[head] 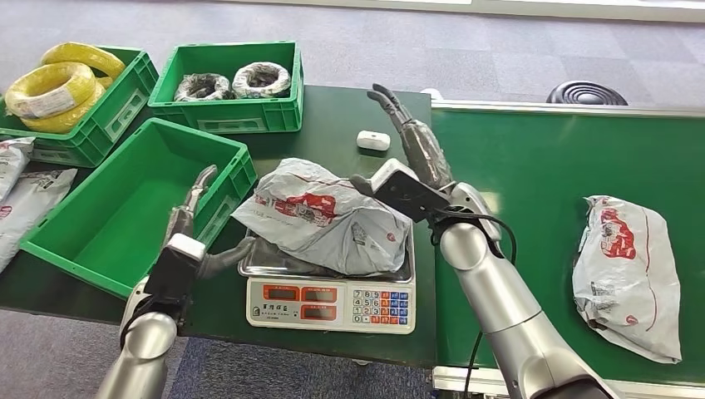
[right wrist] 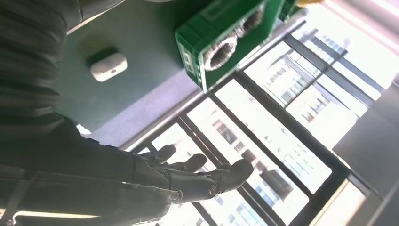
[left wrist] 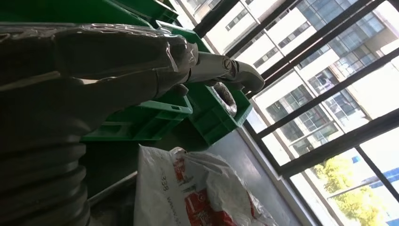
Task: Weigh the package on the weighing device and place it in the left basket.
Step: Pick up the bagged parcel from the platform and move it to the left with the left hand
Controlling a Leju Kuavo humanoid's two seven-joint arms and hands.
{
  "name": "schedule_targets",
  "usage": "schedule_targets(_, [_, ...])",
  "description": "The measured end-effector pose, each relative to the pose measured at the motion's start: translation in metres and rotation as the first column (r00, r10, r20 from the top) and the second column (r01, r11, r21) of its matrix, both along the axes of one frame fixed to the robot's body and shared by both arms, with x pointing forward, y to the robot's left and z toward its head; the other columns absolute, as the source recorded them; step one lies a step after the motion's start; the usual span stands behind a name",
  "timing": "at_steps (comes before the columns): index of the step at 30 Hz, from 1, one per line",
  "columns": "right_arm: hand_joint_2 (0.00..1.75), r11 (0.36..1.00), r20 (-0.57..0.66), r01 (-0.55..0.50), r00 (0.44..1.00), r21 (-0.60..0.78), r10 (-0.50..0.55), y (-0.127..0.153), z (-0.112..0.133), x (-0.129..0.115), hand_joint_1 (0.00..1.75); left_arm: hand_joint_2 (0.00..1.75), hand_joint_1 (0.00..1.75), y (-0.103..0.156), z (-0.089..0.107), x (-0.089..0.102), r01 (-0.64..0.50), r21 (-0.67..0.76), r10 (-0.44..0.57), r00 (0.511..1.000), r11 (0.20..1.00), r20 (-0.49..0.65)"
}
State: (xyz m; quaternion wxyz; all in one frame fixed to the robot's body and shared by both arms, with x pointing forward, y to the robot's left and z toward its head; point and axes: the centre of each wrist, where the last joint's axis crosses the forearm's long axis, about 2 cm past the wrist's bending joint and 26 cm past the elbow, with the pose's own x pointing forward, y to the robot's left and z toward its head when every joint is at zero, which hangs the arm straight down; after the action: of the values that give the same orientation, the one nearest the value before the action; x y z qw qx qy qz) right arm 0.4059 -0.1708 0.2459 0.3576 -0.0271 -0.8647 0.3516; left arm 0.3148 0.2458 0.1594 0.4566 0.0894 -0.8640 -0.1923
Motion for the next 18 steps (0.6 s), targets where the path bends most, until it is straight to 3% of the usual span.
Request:
schedule_targets(9, [1.75,0.963,0.158,0.028,0.985,0.268,-0.072,-0.025,0.020,-0.019,0.00,1.75,0.00,-0.053,0.013,0.042,0.096,0.207,-0.077,0.992,0.974,-0.097])
schedule_targets(18, [1.75,0.939,0.201,0.031,0.974,0.342,-0.105,-0.035,0.024,-0.030,0.00,1.75,0.00,-0.069,0.011,0.054,0.137,0.271,-0.105,0.986,0.953,-0.128])
